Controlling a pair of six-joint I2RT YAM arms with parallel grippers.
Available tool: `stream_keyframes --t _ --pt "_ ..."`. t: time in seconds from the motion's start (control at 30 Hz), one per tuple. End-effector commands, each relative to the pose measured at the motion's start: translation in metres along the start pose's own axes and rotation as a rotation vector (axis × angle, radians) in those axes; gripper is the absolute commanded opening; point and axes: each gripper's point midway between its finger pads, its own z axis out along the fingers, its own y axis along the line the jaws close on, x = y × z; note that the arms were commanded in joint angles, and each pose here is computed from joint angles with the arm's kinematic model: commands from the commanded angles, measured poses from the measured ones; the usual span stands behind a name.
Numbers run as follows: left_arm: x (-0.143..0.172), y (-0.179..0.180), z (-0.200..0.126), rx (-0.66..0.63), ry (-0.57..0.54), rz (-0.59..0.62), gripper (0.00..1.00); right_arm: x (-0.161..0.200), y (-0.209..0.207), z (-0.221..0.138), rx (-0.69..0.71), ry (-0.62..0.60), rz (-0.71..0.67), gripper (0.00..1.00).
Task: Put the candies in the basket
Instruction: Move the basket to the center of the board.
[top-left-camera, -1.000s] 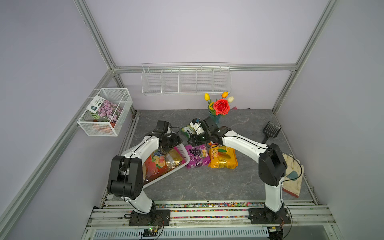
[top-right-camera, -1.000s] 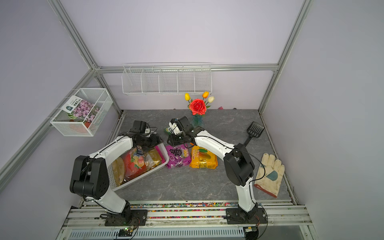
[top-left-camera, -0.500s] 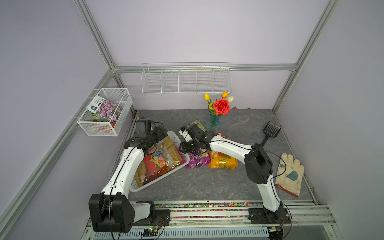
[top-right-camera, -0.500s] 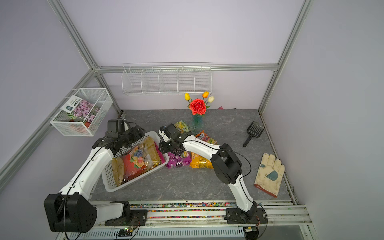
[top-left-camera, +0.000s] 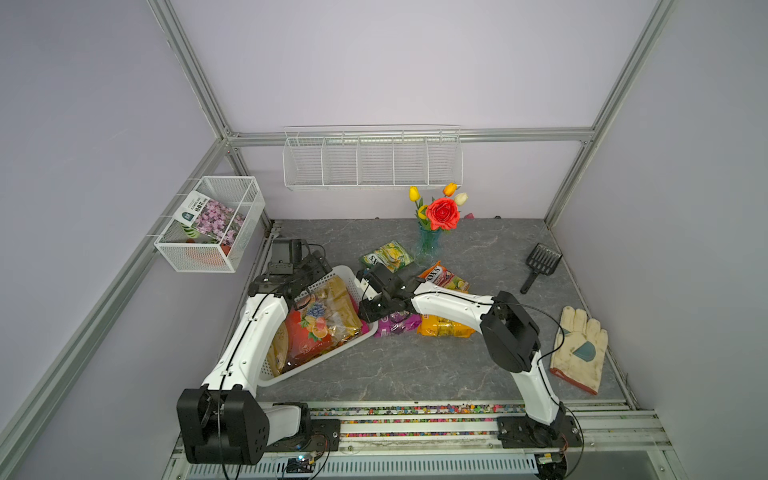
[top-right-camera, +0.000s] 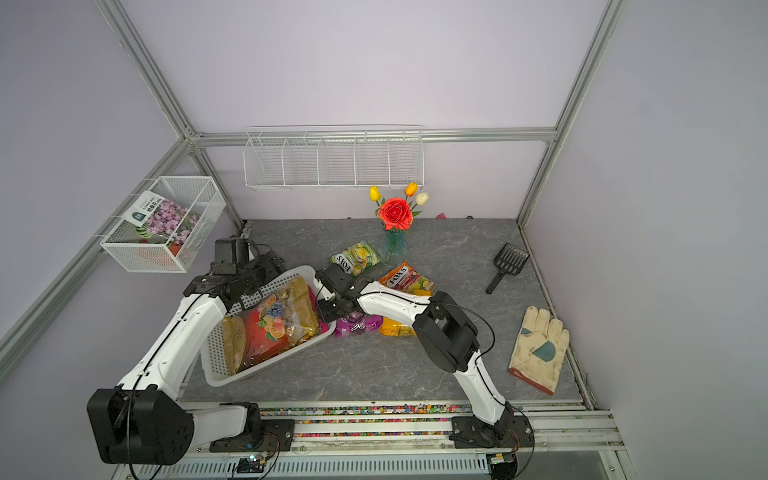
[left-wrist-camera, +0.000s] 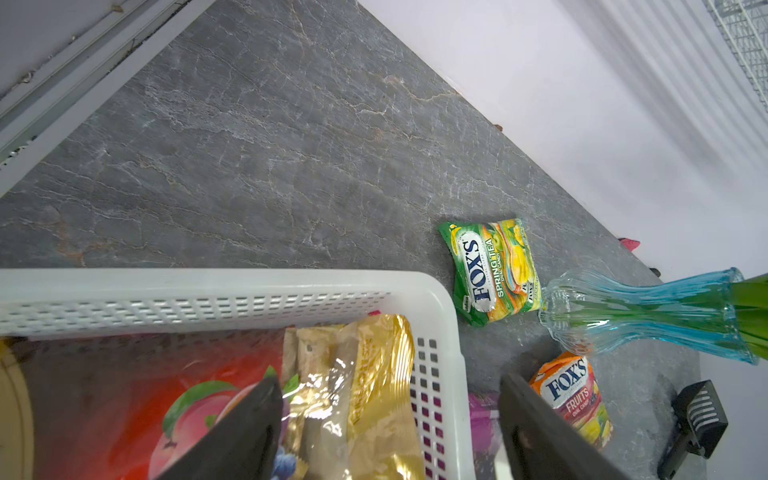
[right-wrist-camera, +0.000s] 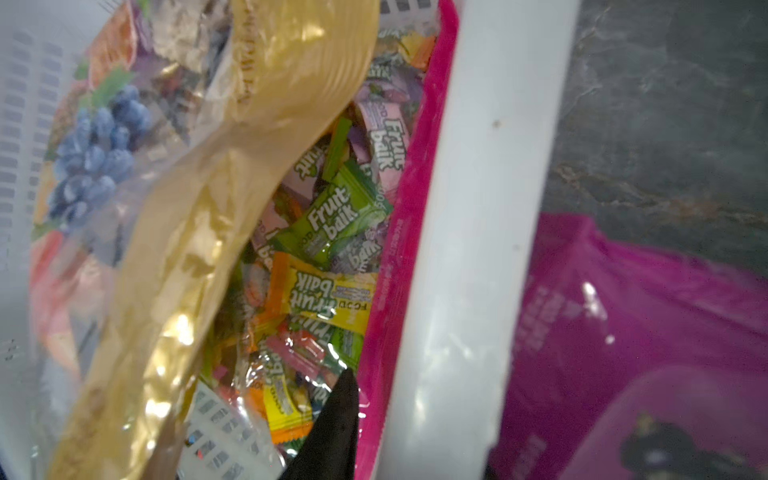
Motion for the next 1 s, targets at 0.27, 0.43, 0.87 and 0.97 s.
stream_keyframes --t 0.27,0.43,0.87,0.97 --pt "-0.028 -0.005 -0.003 -0.052 -0.045 0.013 0.84 0.064 0.048 -0.031 -0.115 0.226 -0.165 0.36" --pt "-0.014 -0.002 0.005 -0.044 -0.005 -0.027 0.84 0.079 0.044 -0.049 -0.095 0.215 -0.176 0.4" --pt "0.044 -0.035 0.045 0.033 0.2 0.144 0.82 0.096 -0.089 -0.139 0.353 0.007 0.092 0.46" --pt "0.054 -0.043 0.054 0.045 0.245 0.166 0.83 0.117 -0.131 -0.161 0.499 -0.007 0.22 0.47"
